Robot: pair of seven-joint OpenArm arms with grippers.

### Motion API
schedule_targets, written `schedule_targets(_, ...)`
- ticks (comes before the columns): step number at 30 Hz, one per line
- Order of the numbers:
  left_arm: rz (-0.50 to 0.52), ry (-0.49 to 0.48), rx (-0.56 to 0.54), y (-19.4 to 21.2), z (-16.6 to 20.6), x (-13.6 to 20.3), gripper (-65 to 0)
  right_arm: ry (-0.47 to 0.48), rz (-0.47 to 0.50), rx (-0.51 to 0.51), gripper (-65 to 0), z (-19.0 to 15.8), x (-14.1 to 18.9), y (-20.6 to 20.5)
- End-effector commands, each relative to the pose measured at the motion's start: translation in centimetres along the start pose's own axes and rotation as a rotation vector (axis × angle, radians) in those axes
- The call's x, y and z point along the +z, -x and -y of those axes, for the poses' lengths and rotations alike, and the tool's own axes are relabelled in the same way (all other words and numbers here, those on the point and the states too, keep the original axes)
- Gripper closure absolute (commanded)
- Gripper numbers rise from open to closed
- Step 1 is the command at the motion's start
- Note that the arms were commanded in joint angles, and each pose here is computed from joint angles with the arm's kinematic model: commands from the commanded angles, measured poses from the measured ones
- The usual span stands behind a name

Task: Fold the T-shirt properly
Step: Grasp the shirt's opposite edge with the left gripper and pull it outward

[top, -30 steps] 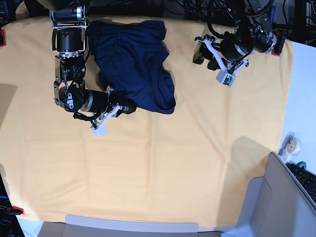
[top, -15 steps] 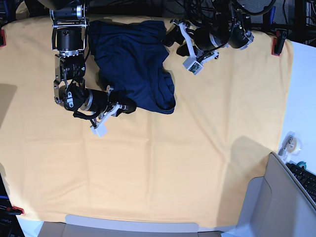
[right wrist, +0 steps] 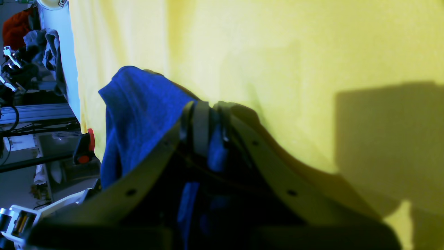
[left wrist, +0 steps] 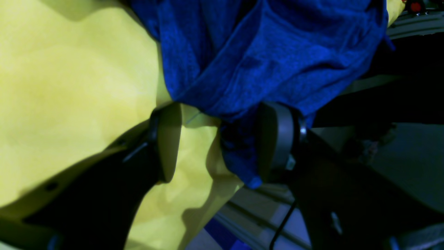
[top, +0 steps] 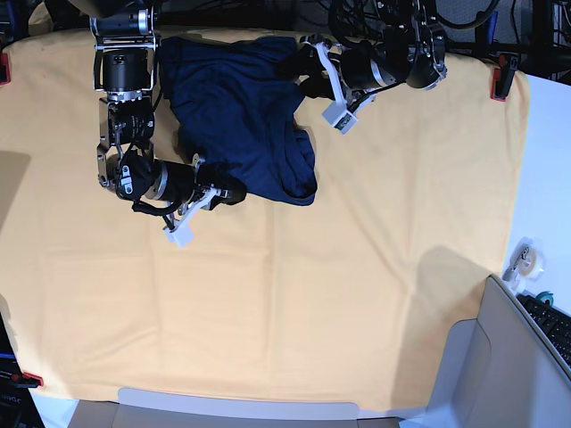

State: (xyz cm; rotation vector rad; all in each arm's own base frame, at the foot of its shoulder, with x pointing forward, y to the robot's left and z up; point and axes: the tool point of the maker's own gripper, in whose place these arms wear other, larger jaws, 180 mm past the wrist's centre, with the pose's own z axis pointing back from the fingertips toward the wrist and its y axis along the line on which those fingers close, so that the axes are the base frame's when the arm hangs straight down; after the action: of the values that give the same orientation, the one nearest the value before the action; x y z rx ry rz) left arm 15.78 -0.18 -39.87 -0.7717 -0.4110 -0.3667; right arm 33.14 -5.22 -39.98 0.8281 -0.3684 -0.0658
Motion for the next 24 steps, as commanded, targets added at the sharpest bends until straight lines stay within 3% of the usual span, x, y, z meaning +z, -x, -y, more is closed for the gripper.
schedule_targets(1,-0.045,-0.021,-0.012,0.5,-0.4,0.0,-34.3,0.000,-0.019,-0.016,0.0,0.0,0.0,0.4)
schedule_targets(17,-0.173,0.064,0.007,2.1,-1.1,-3.4,-33.3,0.000,-0.009,-0.017,0.0,0.0,0.2,0.0)
schedule_targets(19,-0.171,0.064,0.006,2.1,-1.1,-3.4,-28.2,-0.001,-0.004,-0.013,0.0,-0.1,0.3,-0.2)
schedule_targets(24,-0.185,0.067,-0.003,2.4,-1.0,-3.4,-2.2,-0.006,0.012,0.001,0.0,-0.5,0.4,-1.3)
